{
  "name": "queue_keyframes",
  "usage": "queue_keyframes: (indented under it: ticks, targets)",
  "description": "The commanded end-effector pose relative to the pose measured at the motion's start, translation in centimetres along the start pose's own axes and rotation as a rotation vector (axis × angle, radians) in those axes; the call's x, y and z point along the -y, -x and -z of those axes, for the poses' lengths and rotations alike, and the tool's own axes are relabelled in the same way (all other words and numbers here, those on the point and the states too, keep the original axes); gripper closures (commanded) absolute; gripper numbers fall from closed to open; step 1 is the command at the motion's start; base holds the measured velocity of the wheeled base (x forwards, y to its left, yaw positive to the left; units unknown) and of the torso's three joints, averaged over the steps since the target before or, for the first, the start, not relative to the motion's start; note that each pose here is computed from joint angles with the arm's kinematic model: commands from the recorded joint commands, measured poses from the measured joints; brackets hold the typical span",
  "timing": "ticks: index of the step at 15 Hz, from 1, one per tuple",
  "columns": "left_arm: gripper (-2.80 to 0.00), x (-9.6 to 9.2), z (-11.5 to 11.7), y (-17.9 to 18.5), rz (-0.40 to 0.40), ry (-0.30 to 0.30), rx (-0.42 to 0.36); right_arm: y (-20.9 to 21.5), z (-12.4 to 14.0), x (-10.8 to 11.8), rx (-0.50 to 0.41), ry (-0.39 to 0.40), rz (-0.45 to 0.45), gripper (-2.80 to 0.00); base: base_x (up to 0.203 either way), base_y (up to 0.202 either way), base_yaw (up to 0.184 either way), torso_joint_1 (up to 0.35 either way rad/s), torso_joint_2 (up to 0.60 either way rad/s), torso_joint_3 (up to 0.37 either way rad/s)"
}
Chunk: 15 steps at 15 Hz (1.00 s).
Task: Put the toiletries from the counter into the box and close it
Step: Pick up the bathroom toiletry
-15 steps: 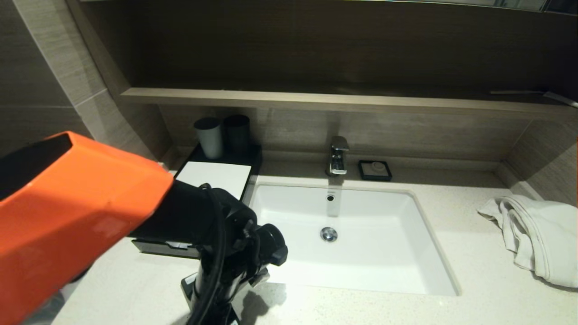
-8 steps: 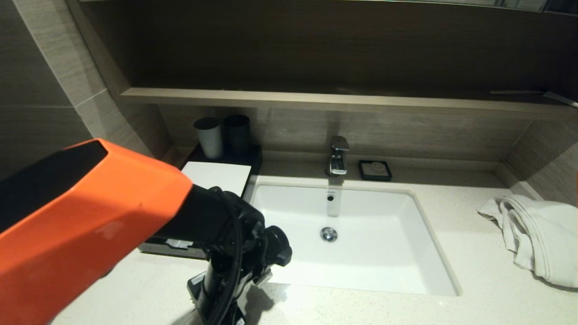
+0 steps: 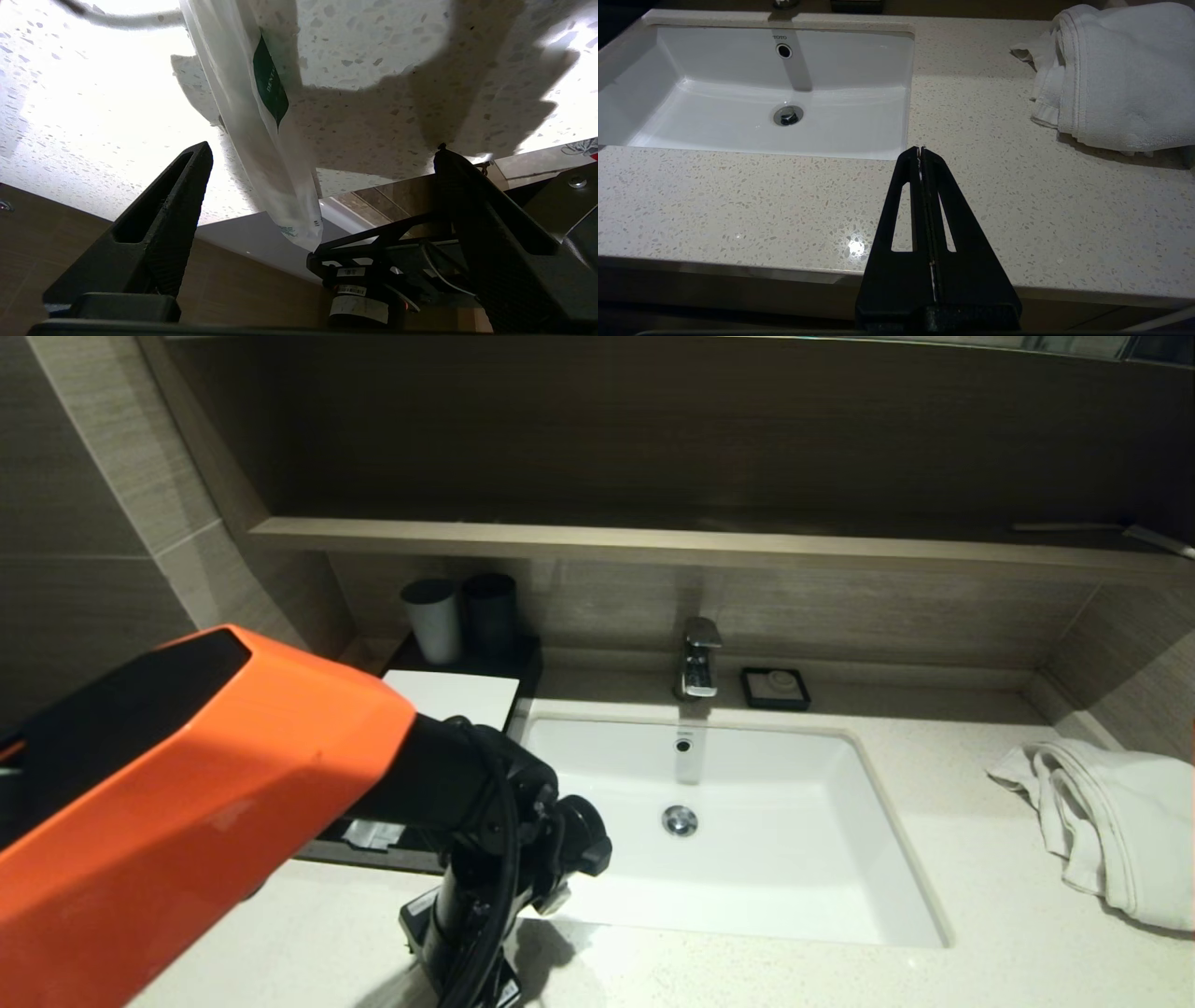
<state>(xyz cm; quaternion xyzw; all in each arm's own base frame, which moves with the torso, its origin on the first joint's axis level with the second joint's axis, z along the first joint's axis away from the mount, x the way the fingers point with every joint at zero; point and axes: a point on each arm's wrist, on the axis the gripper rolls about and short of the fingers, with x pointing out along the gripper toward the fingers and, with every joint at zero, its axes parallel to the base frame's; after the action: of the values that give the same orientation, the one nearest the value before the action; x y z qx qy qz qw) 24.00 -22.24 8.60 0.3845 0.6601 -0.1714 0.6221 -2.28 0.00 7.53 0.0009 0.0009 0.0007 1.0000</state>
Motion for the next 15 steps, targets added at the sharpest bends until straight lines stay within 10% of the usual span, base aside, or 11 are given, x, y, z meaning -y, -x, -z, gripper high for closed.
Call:
queue_keyframes:
  ticks: [1,7,8,15]
  targets:
    - [-2.8,-0.23,-0.15,0.15,-0.001,0.004,-0.004,0.0,0.0,0.0,0.0,0.0,0.0,0.0,0.0,0.0,0.0,0.0,0.0,0.0]
    - [-2.8,-0.62,-0.45,0.11,0.002,0.012,-0.016,0.0,0.0,0.0,0.0,0.0,0.0,0.0,0.0,0.0,0.0,0.0,0.0,0.0]
    - [0.0,-0.65,-0.48,0.02,0.002,0.013,-0.019,0.0,0.0,0.0,0.0,0.0,-0.002,0.0,0.0,0.0,0.0,0.0,0.0,0.0]
    - [0.0,-0.83,-0.81,-0.55,0.008,0.038,-0.034,0.0,0.0,0.0,0.0,0.0,0.0,0.0,0.0,0.0,0.0,0.0,0.0,0.0]
